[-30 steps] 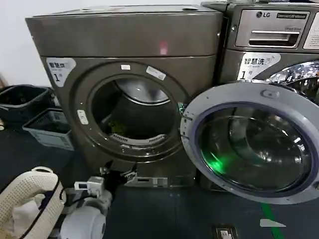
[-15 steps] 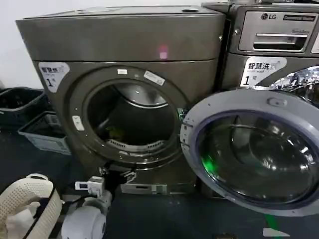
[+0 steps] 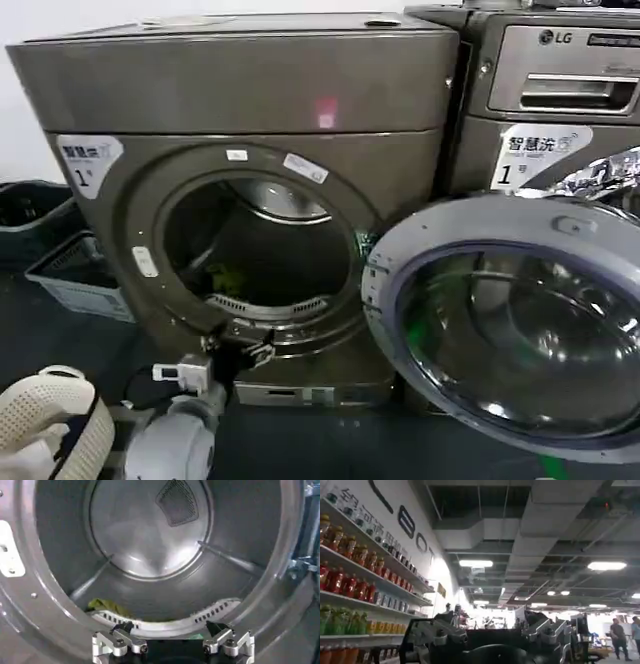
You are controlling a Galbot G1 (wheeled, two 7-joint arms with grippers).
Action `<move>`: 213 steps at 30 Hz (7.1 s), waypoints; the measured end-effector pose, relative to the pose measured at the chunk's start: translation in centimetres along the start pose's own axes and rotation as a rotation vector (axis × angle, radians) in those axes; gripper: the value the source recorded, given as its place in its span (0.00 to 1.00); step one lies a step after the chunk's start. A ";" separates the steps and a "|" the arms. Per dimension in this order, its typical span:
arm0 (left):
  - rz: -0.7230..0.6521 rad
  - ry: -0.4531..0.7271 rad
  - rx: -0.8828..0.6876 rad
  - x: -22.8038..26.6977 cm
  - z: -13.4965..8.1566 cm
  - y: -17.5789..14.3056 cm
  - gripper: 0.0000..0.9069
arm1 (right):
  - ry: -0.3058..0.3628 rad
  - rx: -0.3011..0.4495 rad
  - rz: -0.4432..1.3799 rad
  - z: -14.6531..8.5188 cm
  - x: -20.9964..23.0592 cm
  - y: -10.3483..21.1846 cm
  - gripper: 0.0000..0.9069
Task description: Grasp the clothes from the dryer.
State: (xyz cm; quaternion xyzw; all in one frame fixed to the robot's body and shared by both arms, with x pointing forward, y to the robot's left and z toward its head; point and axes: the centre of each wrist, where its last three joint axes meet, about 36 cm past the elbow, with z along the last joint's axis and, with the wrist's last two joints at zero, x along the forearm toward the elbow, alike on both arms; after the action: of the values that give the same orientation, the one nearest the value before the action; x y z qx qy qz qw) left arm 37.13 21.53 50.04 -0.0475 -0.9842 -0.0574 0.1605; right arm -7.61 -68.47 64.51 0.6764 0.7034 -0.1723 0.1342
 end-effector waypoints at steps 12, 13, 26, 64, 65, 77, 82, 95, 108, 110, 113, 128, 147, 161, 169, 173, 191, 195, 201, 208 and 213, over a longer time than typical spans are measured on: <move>0.002 -0.002 0.000 0.0 -0.1 0.0 1.00 | 0.004 0.000 0.002 0.2 0.2 -0.1 1.00; 0.002 -0.002 0.000 -0.1 -0.1 0.0 1.00 | 0.004 -0.001 0.003 0.3 0.2 -0.1 1.00; 0.000 -0.007 0.000 -0.2 -0.2 0.0 1.00 | 0.008 0.000 0.001 0.5 0.3 0.0 1.00; 0.048 0.239 -0.730 -4.0 -4.4 4.2 1.00 | -0.008 0.005 0.007 1.3 0.8 0.3 1.00; 0.070 0.235 -0.777 -4.3 -4.8 4.4 1.00 | -0.008 0.005 0.007 1.3 0.8 0.3 1.00; 0.289 0.236 -1.384 -8.7 -8.3 6.2 1.00 | -0.002 0.002 0.007 1.8 0.8 0.5 1.00; 0.353 0.257 -1.523 -10.3 -9.2 6.6 1.00 | 0.002 0.000 0.006 2.1 1.0 0.6 1.00; 0.487 0.297 -1.594 -13.6 -8.9 7.7 1.00 | 0.003 -0.002 0.001 2.2 0.9 1.0 1.00; 0.592 0.336 -1.590 -16.8 -7.5 6.7 1.00 | 0.009 -0.002 0.001 2.5 0.9 1.0 1.00; 0.604 0.344 -1.586 -17.3 -7.3 6.6 1.00 | 0.009 -0.002 0.000 2.5 0.9 1.1 1.00; 0.619 0.353 -1.579 -17.9 -7.1 6.6 1.00 | 0.011 -0.004 -0.003 2.6 1.0 1.2 1.00; 0.693 0.386 -1.516 -20.2 -5.5 6.6 1.00 | 0.014 -0.004 -0.005 2.8 1.1 1.3 1.00; 0.766 0.436 -1.429 -22.4 -3.0 6.9 1.00 | 0.019 -0.005 -0.013 3.1 1.2 1.8 1.00; 0.845 0.433 -1.341 -24.9 -1.9 7.0 0.00 | 0.024 -0.006 -0.014 3.4 1.2 1.9 1.00; 0.871 0.427 -1.304 -25.5 -1.5 7.2 0.00 | 0.028 -0.006 -0.015 3.6 1.3 2.0 1.00; 0.886 0.428 -1.278 -25.9 -1.2 7.3 0.00 | 0.029 -0.006 -0.016 3.7 1.3 2.0 1.00; 0.750 0.173 -1.076 -24.5 -3.5 6.9 0.00 | 0.036 -0.007 -0.023 4.1 1.6 2.3 1.00; 0.616 0.035 -0.982 -23.7 -5.5 6.4 0.00 | 0.036 -0.010 -0.028 4.2 1.8 2.4 1.00; 0.402 -0.126 -0.816 -22.1 -7.8 5.3 0.00 | 0.023 -0.010 -0.030 3.9 1.8 2.4 1.00; 0.194 -0.253 -0.625 -20.0 -9.4 3.7 0.00 | 0.011 -0.005 -0.035 3.5 1.8 2.4 1.00; 0.057 -0.332 -0.494 -18.6 -10.6 2.6 0.00 | 0.006 -0.002 -0.038 3.4 1.9 2.4 1.00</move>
State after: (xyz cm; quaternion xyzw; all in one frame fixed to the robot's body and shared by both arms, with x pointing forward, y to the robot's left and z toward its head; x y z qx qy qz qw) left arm 58.26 21.34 54.26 -0.1214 -0.9515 -0.2822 -0.0174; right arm -5.41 -68.12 60.43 0.6632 0.7168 -0.1722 0.1293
